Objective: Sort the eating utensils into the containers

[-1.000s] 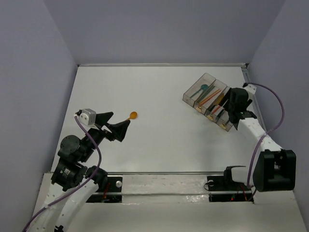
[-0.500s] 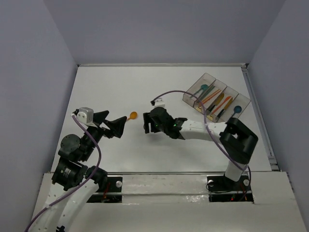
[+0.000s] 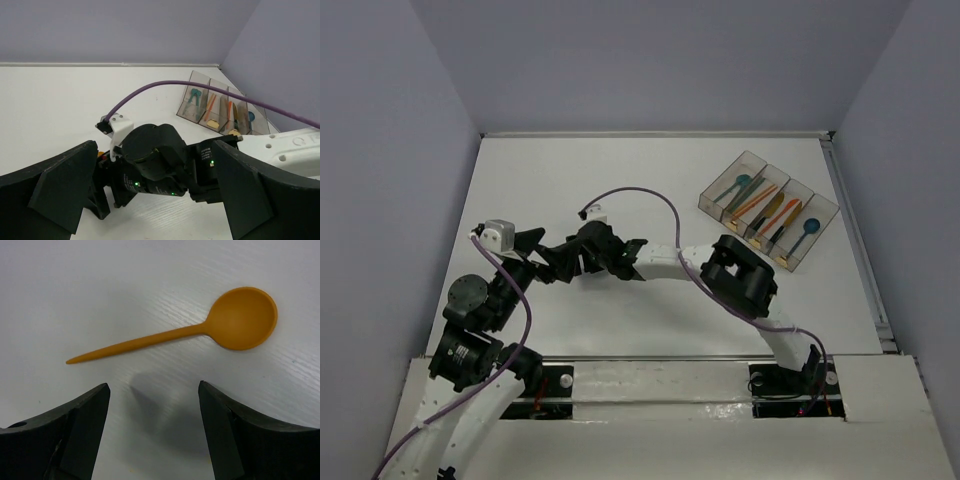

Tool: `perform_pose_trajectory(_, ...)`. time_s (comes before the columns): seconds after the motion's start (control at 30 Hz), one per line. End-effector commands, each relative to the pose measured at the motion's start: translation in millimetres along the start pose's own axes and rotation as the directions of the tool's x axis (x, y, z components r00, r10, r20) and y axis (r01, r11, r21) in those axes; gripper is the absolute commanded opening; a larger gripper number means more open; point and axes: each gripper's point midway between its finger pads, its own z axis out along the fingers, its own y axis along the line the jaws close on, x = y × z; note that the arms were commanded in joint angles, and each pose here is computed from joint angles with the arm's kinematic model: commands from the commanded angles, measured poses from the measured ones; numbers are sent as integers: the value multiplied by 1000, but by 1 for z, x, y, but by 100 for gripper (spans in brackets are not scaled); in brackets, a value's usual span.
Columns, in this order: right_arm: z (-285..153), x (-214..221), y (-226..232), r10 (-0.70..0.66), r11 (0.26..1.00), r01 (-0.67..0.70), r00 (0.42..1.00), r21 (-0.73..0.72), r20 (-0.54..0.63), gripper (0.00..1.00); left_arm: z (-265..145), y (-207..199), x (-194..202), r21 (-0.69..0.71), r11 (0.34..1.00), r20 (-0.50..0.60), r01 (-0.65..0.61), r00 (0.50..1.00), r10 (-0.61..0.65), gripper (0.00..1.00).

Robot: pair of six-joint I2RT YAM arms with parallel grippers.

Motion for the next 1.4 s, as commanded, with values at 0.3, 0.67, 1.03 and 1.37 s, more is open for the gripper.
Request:
perform_pose_trajectory(0.3,47,0,-10,-25,990,26,1000,136,-13,78,-1,-8,-23,25,1000,61,-5,998,3,99)
perform_pose_trajectory(0.67,73,18,-26,-133,959,148,988,241,-77,67,0,-7,-23,20,1000,61,-3,998,2,99)
perform_pose_trajectory(1.03,71,19,-40,-131,937,151,988,317,-82,44,1,-7,-20,19,1000,52,-3,999,2,99)
perform_pose_trajectory(1.37,23,38,-79,-96,909,119,992,399,-78,25,0,-7,-21,22,1000,56,-1,998,0,99)
